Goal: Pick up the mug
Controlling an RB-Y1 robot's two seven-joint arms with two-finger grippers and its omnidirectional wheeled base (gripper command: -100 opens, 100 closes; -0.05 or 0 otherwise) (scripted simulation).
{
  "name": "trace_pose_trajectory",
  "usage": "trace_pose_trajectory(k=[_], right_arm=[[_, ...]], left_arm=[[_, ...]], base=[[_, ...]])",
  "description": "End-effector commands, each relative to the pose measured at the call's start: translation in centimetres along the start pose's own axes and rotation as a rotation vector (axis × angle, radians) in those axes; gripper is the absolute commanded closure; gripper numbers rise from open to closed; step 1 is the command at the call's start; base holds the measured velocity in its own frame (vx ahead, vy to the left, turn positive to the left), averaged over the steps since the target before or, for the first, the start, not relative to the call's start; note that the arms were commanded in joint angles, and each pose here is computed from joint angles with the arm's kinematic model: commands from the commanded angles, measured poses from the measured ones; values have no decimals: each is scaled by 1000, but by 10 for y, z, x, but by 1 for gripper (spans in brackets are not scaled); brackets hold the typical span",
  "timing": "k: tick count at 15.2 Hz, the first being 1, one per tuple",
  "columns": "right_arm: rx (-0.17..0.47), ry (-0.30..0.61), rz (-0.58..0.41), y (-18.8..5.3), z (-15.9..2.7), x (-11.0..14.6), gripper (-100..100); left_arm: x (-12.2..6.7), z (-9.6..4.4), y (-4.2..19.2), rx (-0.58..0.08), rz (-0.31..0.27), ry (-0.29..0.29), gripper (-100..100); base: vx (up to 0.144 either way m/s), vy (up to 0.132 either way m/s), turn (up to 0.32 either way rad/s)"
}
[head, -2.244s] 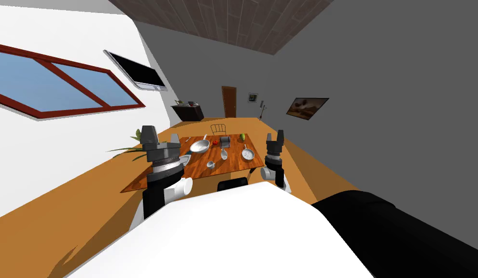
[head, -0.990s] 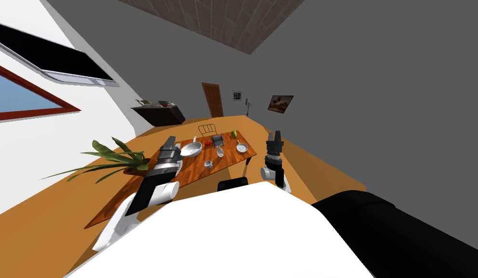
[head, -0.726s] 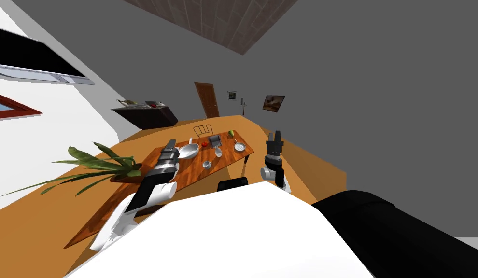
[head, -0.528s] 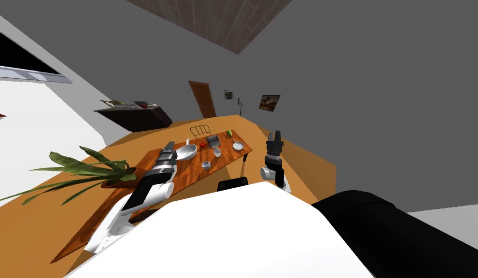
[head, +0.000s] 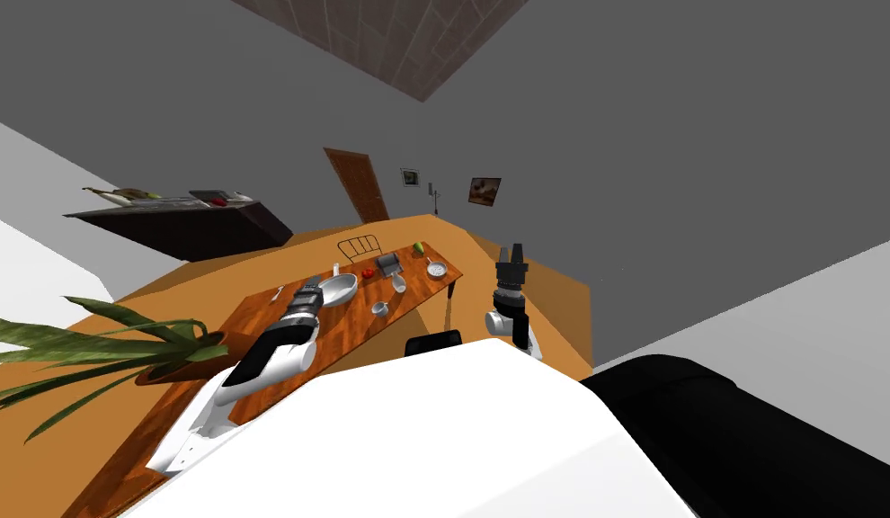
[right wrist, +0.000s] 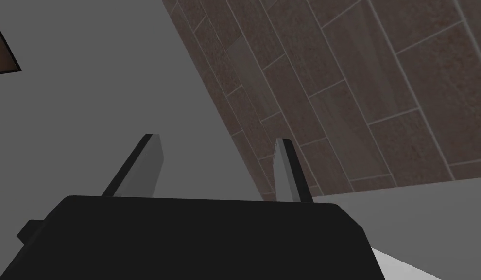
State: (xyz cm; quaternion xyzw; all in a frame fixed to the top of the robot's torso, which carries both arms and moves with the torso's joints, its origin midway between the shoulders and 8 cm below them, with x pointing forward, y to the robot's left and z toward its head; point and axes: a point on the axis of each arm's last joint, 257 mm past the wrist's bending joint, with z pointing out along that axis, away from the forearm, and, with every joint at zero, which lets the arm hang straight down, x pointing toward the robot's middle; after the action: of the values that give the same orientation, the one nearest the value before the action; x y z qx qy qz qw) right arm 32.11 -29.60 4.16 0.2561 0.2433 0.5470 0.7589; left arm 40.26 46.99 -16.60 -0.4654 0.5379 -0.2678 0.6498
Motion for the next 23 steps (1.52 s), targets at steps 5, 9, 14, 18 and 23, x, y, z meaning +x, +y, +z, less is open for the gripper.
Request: trace_pose_trajectory(k=[5,9,14,18,23], right_arm=[[0,0,0,0,0,0,0],[0,0,0,0,0,0,0],[0,0,0,0,0,0,0],[0,0,0,0,0,0,0],[0,0,0,0,0,0,0]], left_arm=[[-12,1,52,-151,-3,-11,-100],[-25,-2,107,-304,-15,-24,-100],[-33,-12,160,-462,-39,-30,-100],[-35,-21,190,-551,-56,-29,-100],[-32,-41,239,-706,-96,-21,-100]], base=[[-47,51,-193],[-55,55,-293],[-52,60,-250],[-34,46,-180],[-35,52,-246]])
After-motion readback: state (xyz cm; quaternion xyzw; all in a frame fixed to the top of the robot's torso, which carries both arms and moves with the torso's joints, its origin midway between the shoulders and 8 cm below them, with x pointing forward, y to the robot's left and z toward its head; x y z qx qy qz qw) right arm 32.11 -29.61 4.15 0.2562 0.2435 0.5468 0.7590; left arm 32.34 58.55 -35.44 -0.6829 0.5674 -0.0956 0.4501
